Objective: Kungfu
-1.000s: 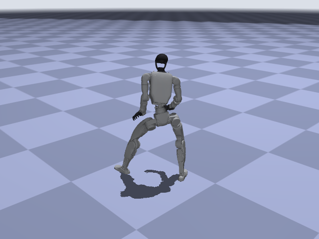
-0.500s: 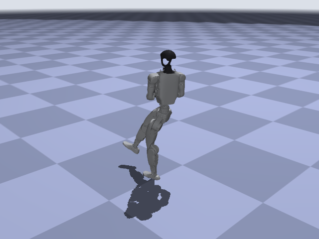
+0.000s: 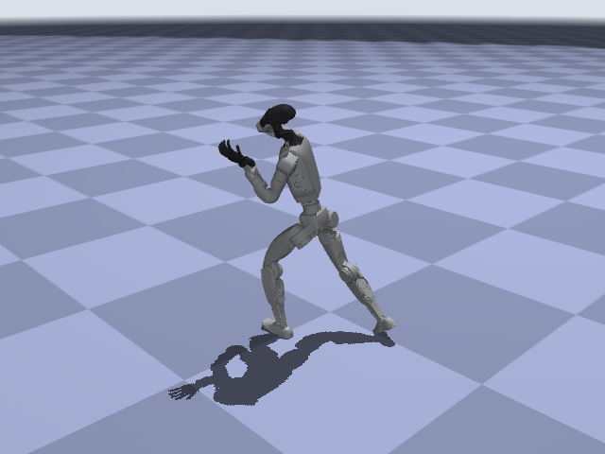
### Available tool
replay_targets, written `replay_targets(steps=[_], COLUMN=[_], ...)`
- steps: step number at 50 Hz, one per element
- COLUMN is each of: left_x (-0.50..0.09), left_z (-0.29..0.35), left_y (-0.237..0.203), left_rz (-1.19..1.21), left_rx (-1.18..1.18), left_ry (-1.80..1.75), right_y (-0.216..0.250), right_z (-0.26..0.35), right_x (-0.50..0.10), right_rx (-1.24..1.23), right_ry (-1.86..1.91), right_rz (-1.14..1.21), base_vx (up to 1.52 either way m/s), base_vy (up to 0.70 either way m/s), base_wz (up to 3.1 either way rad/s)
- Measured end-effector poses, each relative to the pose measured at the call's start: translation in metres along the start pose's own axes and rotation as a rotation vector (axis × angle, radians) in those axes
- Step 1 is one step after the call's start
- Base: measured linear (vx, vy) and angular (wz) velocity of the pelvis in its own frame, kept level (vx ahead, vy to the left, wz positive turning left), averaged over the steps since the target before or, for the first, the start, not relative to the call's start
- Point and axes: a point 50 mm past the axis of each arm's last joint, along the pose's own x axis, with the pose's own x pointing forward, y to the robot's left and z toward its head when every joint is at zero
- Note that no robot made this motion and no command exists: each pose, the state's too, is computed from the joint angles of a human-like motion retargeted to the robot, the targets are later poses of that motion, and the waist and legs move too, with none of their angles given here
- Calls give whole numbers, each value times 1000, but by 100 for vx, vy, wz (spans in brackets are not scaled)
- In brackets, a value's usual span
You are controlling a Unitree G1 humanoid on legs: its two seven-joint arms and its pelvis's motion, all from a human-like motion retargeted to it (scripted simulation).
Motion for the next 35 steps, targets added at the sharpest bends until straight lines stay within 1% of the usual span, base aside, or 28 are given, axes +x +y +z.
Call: replay_targets(steps=[2, 3, 5, 7, 12, 15, 18, 20, 22, 25, 28, 30, 31, 33, 35], left_x=[2, 6, 14, 18, 18, 20, 26, 31, 35, 36, 36, 35, 38, 39, 32], left_z=[30, 42, 58, 58, 54, 52, 47, 41, 34, 33, 53, 64, 68, 64, 42], left_y=[-10, -11, -9, -5, 10, 17, 28, 43, 70, 126, 174, 186, 185, 174, 152], left_rz=[122, 135, 105, 71, 109, 103, 59, -8, -96, -175, -231, -338, -421, -610, -848], left_rx=[-112, -154, -187, -130, -63, -31, 43, 161, 359, 690, 964, 1092, 1126, 1165, 1160], left_ry=[-220, -312, -453, -466, -442, -419, -346, -287, -215, -95, -30, 2, 21, 68, 103], right_y=[6, 8, 10, 8, -1, -1, -4, -8, -13, -18, -26, -28, -32, -40, -48], right_z=[0, 1, 0, -2, -4, -11, -23, -35, -50, -67, -67, -68, -63, -42, -4], right_x=[15, 19, 25, 23, 8, 1, -11, -24, -42, -78, -124, -164, -183, -223, -270], right_rx=[-41, -59, -107, -121, -51, -84, -126, -124, -98, -68, -140, -195, -233, -341, -491], right_ry=[-43, -68, -109, -150, -228, -200, -139, -60, 56, 260, 481, 719, 833, 1059, 1336], right_rz=[172, 228, 261, 177, -60, -81, -153, -240, -350, -485, -537, -549, -541, -485, -417], base_vx=[29, -13, -36, -32, -33, -36, -61, -61, -78, -69, -82, -63, -70, -57, -40], base_vy=[-56, -37, -22, -3, -1, -5, -6, -1, -9, -3, -27, -41, -68, -78, -84], base_wz=[-154, -27, 41, -38, -82, -74, -167, -196, -206, -204, -213, -128, -90, -63, -59])
